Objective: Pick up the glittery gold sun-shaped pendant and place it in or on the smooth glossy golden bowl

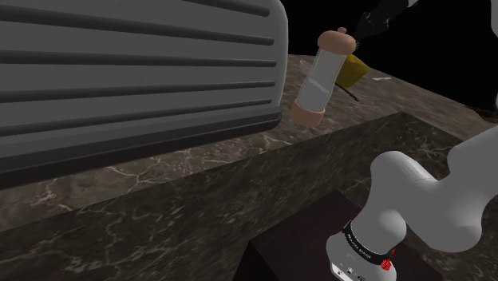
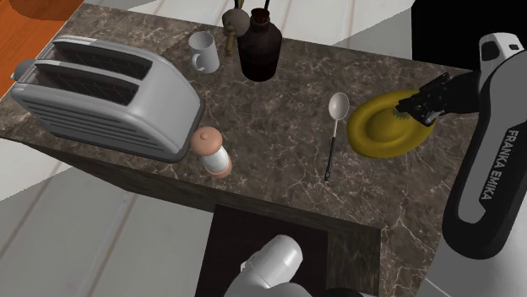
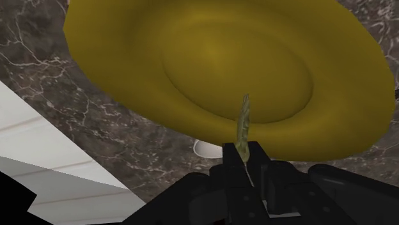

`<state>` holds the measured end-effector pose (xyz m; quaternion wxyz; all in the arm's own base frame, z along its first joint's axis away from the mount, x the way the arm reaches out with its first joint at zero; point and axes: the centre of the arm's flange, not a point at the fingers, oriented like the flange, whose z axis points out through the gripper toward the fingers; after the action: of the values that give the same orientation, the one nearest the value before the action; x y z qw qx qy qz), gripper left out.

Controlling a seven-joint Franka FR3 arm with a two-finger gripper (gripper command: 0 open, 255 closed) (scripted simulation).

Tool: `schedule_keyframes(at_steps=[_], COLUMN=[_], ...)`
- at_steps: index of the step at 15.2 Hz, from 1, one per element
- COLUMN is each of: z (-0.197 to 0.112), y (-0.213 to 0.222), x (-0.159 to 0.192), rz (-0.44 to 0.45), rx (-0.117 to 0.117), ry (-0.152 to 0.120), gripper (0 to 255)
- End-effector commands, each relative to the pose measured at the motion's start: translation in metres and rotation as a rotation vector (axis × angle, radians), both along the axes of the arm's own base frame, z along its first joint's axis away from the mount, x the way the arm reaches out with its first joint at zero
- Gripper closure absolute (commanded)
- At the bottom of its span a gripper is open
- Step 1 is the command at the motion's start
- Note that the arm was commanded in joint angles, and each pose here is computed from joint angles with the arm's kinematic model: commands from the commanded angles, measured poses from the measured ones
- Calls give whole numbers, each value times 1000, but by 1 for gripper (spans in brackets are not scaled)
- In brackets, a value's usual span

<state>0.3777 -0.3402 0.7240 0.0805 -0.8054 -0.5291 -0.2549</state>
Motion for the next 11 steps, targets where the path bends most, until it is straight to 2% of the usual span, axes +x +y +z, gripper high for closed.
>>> schedule_keyframes(at_steps=[1, 8, 9, 11], z=[-12, -11, -11, -11], y=[0, 0, 0, 0], x=[0, 0, 0, 0], rz=[0, 0, 0, 0], rx=[0, 0, 0, 0], ry=[0, 0, 0, 0], gripper=[255, 255, 0, 0])
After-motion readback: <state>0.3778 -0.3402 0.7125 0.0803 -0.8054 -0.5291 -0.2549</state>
